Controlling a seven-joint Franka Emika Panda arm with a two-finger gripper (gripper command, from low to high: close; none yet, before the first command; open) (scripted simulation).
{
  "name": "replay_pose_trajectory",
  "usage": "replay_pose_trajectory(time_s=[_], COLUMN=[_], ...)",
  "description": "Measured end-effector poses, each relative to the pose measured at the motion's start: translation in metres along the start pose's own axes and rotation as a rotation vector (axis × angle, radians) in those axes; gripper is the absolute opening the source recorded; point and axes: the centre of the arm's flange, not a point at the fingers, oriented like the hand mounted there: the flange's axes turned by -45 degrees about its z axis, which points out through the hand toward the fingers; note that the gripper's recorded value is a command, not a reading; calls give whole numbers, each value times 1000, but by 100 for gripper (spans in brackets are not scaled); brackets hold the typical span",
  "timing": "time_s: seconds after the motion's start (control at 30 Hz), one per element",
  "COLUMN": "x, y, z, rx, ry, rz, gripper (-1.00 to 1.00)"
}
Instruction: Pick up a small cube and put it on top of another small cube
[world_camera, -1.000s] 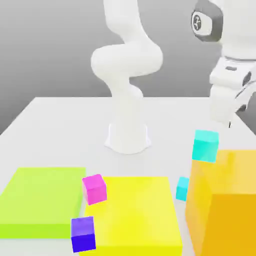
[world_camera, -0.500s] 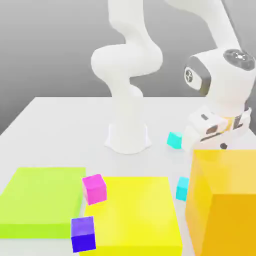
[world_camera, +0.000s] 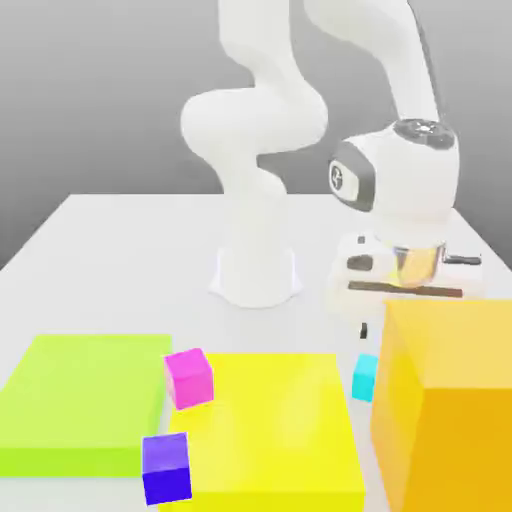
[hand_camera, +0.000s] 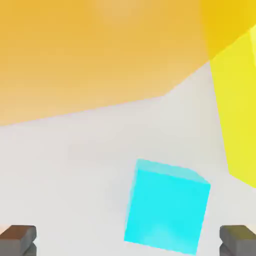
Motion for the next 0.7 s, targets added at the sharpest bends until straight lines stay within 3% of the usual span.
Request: replay_pose_trajectory(time_s=[0.53,0.57,0.7], x=[-12,-13,-13], y=[18,19,18], z=[78,81,81], rx=[-35,-36,-35], ry=[0,-1,0], rz=[77,78,78], gripper=[0,-100,-100])
